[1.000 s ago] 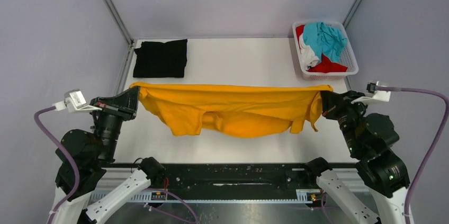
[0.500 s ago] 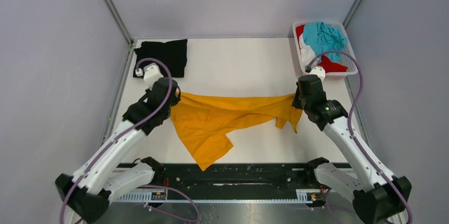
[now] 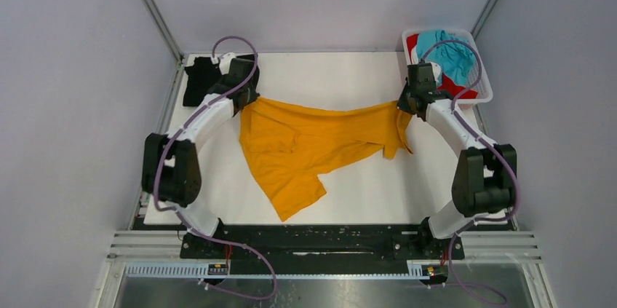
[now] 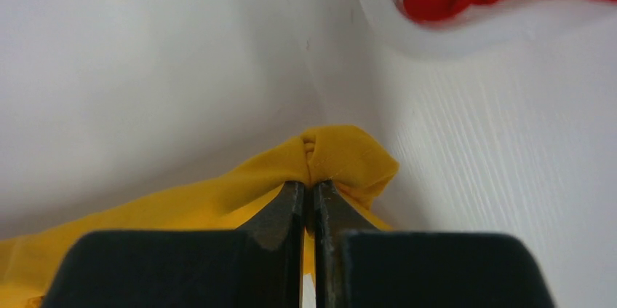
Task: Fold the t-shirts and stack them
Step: Flatten out the tshirt
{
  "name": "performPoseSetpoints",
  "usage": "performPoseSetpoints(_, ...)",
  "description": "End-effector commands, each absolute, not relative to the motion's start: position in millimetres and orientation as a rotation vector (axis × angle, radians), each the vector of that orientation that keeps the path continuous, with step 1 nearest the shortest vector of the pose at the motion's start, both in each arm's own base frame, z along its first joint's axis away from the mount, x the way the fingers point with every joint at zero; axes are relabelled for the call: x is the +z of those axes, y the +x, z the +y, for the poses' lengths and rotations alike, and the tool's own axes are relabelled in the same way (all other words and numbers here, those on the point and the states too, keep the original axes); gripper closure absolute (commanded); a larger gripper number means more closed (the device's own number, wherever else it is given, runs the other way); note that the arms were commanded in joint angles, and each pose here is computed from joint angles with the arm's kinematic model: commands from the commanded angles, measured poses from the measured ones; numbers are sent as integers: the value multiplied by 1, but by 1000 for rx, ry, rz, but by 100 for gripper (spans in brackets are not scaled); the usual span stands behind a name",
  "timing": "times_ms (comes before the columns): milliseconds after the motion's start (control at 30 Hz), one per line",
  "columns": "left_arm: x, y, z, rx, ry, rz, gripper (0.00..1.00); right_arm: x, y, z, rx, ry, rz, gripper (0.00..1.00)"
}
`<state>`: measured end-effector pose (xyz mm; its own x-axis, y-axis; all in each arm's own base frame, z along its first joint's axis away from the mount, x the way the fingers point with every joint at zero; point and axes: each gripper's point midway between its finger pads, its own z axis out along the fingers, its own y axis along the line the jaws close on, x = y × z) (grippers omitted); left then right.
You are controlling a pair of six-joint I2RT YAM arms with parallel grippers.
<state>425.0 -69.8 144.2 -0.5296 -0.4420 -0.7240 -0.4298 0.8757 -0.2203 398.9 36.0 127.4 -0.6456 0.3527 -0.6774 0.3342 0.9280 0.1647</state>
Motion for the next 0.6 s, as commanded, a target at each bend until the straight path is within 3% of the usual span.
performPoseSetpoints(0, 169, 498, -77, -72, -582, 2098, 83, 148, 460, 31, 31, 472, 2236, 89)
performPoseSetpoints(33, 162, 508, -76, -55, -580, 2122, 83, 149, 469, 31, 21, 465, 2240, 82)
performPoseSetpoints(67, 160, 517, -77, -50, -578, 2141, 78, 150, 477, 31, 13, 457, 2247, 60)
performPoseSetpoints(100, 160, 522, -79, -55, -568, 2164, 66, 151, 480, 32, 9, 444, 2266, 46)
performPoseSetpoints(167, 160, 524, -87, -94, -539, 2199, 23, 158, 482, 35, 21, 447, 2275, 27)
performPoseSetpoints(200, 164, 522, -92, -131, -524, 2199, 7, 162, 481, 35, 32, 450, 2266, 14)
performPoseSetpoints(233, 164, 516, -96, -169, -510, 2208, 2, 163, 477, 36, 41, 456, 2258, 3)
performPoseSetpoints(467, 153, 419, -137, -500, -463, 2301, 1, 141, 405, 41, 111, 471, 2345, 1)
performPoseSetpoints(567, 141, 373, -153, -516, -413, 2358, 1, 122, 377, 44, 133, 503, 2411, 1)
